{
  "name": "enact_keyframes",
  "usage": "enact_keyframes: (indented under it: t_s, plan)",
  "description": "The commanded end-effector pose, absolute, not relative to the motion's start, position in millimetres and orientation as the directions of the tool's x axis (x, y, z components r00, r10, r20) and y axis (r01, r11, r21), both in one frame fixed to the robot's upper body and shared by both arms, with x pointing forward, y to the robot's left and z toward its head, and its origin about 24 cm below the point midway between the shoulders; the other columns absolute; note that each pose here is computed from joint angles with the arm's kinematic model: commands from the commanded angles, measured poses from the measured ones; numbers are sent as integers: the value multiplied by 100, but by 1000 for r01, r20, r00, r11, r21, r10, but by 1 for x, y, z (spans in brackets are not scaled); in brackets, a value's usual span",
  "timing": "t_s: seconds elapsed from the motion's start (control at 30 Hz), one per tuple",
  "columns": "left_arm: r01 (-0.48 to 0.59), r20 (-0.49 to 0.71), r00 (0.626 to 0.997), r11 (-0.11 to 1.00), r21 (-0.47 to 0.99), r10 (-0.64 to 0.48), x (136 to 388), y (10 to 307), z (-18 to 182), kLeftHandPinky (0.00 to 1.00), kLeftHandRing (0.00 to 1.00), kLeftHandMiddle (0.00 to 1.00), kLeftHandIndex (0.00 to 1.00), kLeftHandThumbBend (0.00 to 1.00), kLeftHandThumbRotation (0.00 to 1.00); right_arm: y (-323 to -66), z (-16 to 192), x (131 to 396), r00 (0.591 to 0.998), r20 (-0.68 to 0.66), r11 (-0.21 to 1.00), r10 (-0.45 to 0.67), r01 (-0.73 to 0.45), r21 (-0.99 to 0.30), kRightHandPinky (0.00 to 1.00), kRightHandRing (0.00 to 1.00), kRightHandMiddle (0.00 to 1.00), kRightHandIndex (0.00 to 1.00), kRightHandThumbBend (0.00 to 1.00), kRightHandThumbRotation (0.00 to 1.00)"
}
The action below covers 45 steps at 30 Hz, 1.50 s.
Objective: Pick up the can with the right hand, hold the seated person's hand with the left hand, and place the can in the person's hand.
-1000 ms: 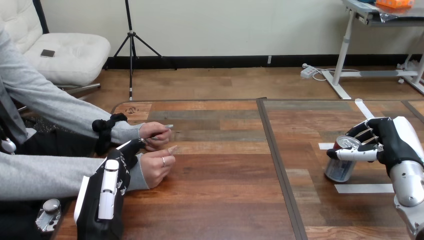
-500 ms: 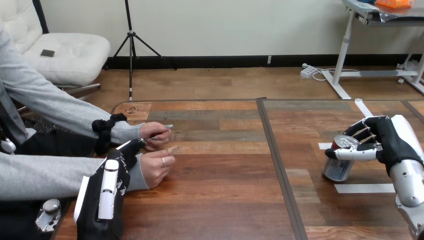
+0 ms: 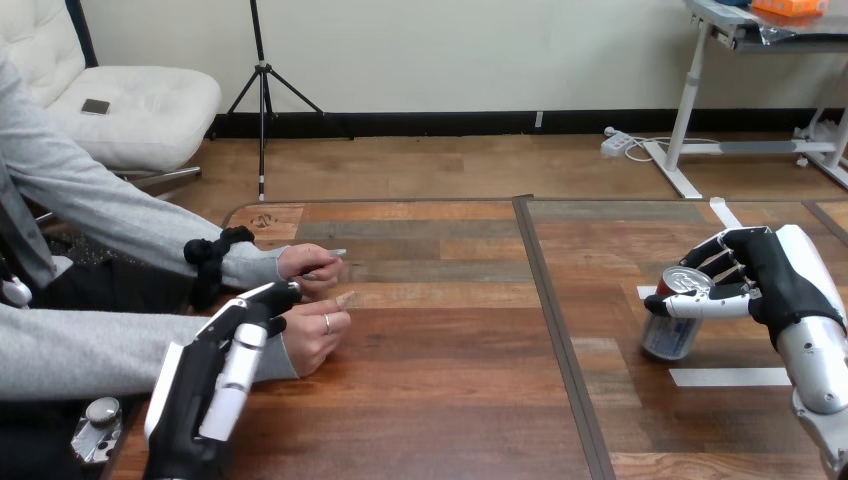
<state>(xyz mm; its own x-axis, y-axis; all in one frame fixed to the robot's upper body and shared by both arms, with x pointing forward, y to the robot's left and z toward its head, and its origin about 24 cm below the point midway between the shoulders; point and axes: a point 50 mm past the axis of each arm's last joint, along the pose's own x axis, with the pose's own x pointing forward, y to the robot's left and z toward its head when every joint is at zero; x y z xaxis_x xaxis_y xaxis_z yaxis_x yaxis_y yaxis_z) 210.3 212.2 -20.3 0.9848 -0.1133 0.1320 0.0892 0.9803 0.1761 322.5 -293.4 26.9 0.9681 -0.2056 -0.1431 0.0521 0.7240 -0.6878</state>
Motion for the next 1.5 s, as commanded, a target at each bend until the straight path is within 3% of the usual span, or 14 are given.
enact_keyframes:
  t_s: [0.0,0.17,0.23,0.4,0.83,1.47]
  plan:
    - [111,312,905,869,483,-289,239,225,40,70,78,79,75,54,67,-292,74,344,991,33,694,-129,114,-711,33,38,41,44,82,0]
    - [74,337,893,835,545,-299,241,229,58,67,79,81,78,73,58,-291,76,344,993,46,707,-112,112,-698,33,38,41,44,82,0]
    - [56,350,889,828,557,-296,241,230,63,66,79,82,79,86,53,-291,76,344,992,46,709,-114,114,-696,33,38,41,44,82,0]
    - [22,336,887,757,653,-315,244,236,82,66,81,85,82,95,50,-291,77,345,992,44,704,-116,114,-701,33,38,41,44,83,0]
    - [-108,360,876,598,794,-320,258,247,114,61,79,82,80,100,39,-290,77,347,991,42,707,-130,122,-697,35,39,43,44,84,0]
    - [-212,344,872,364,907,-349,282,258,130,58,73,78,76,100,39,-290,77,345,992,43,708,-119,115,-697,33,37,41,44,83,0]
